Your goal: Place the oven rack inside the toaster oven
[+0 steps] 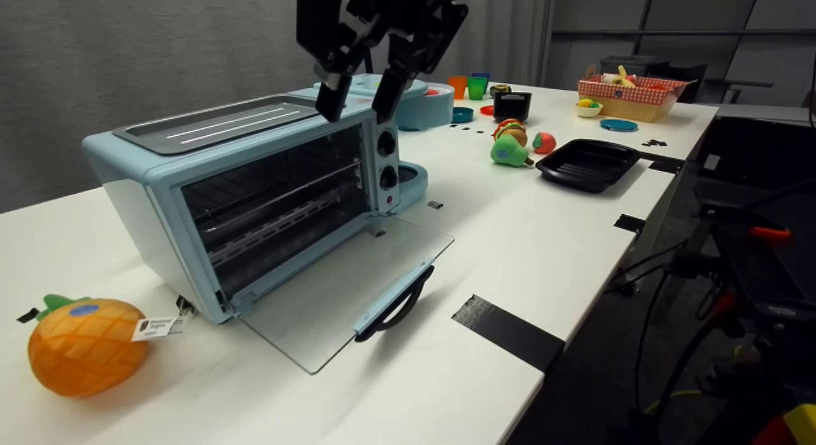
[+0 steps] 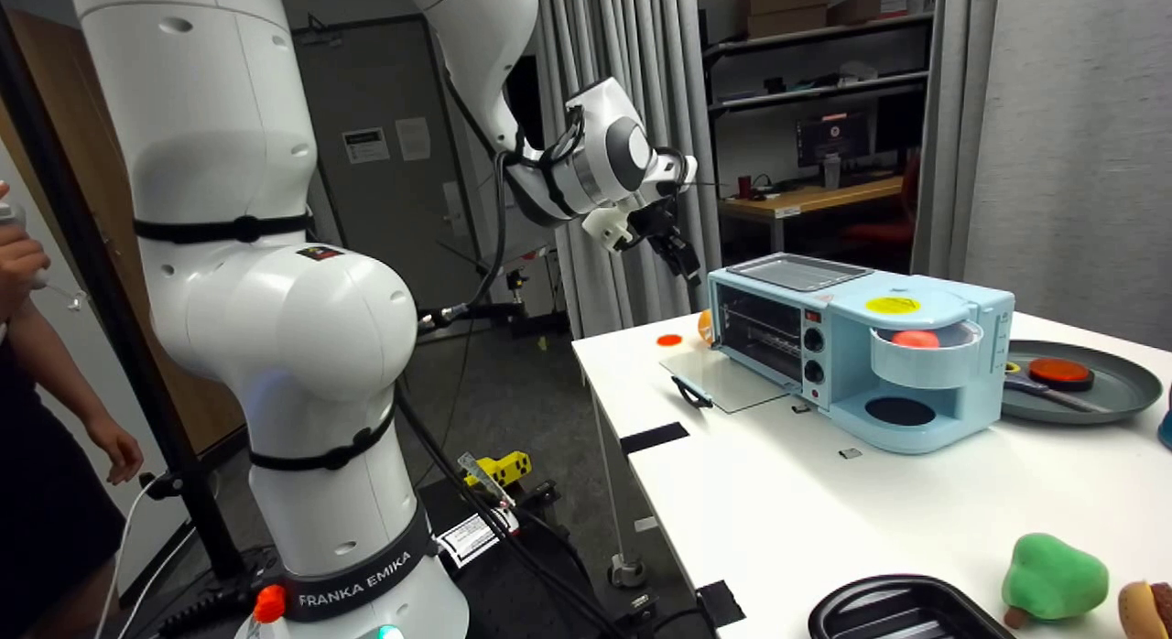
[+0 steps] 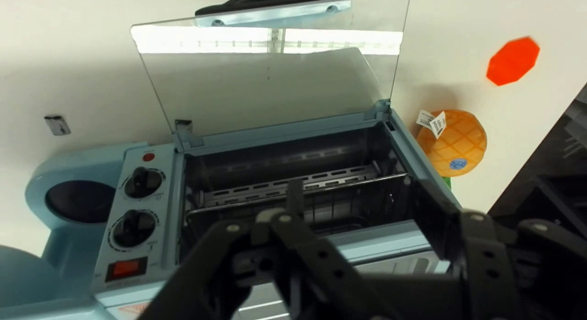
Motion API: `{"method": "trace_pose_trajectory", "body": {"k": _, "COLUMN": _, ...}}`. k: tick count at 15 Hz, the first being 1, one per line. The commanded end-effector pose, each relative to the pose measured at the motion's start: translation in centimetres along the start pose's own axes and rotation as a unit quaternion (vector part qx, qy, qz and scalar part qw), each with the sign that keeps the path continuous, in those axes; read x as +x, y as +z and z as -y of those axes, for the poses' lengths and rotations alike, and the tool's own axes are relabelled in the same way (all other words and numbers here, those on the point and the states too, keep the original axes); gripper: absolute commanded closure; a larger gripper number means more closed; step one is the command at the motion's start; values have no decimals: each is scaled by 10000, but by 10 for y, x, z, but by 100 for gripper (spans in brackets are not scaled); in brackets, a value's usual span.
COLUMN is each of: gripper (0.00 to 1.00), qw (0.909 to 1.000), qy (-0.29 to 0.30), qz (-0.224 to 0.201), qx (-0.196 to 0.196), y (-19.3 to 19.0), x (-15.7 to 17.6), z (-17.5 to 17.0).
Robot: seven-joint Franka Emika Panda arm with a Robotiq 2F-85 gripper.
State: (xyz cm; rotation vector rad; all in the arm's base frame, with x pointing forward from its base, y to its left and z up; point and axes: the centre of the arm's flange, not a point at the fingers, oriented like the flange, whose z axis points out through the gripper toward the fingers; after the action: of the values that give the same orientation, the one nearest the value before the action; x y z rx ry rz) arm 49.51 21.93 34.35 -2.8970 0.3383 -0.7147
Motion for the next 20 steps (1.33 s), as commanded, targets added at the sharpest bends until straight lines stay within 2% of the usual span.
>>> {"method": "trace_pose_trajectory", "body": {"k": 1, "gripper": 6, "qw": 9998, "qy": -63, "qz": -193, "qx": -65, "y": -15, "x": -10, "z": -2}}
{"method": "trace_pose_trajectory", "body": {"k": 2, "gripper": 0, "qw": 9997, "qy": -79, "qz": -210, "qx": -77, "y": -15, "x": -10, "z": -2}}
{"method": "trace_pose_trajectory", "body": {"k": 3, "gripper": 0, "qw": 9997, "qy": -87, "qz": -214, "qx": -84, "y": -16, "x": -11, "z": -1}}
{"method": "trace_pose_trajectory", "body": {"k": 9, "gripper": 0, "qw": 9998, "qy": -124, "qz": -143, "qx": -72, "y": -3, "x": -4, "z": 2}}
{"method": "trace_pose_trajectory", "body": {"k": 20, "gripper": 0, "qw": 9998, "qy": -124, "qz": -142, "qx": -73, "y": -3, "x": -4, "z": 2}}
